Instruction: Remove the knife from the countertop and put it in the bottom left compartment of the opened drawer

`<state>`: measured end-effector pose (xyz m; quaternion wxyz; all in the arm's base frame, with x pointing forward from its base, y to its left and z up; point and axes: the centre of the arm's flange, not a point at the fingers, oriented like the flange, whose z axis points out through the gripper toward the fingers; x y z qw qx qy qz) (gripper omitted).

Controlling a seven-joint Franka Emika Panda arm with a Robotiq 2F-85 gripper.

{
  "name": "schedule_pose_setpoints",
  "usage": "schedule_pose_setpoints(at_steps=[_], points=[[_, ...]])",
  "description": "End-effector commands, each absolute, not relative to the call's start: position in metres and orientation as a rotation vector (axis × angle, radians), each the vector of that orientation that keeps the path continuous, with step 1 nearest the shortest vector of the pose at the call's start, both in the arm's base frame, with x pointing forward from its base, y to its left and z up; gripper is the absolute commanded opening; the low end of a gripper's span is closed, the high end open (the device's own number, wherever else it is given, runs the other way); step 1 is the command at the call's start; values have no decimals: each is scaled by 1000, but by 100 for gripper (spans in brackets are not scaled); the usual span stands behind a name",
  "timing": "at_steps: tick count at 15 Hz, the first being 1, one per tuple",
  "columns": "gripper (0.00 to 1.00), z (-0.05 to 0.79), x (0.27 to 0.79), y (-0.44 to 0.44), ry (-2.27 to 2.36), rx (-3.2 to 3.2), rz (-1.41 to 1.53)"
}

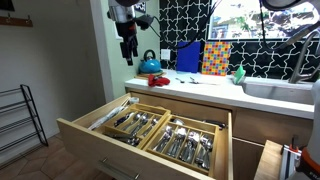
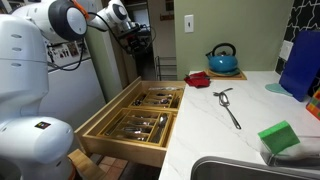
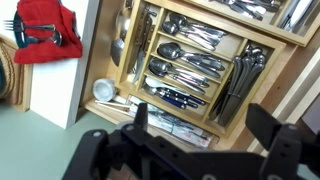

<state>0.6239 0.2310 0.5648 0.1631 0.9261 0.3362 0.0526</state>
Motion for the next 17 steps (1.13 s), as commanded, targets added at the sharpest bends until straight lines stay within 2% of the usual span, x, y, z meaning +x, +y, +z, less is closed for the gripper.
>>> schedule_pose_setpoints(at_steps=[1, 11, 12, 17], points=[[100, 557, 556, 184, 1075, 2608, 202], [100, 557, 472, 90, 1205, 2673, 188], [100, 574, 521, 121, 1141, 2664, 142], [100, 572, 496, 102, 1171, 2669, 169]])
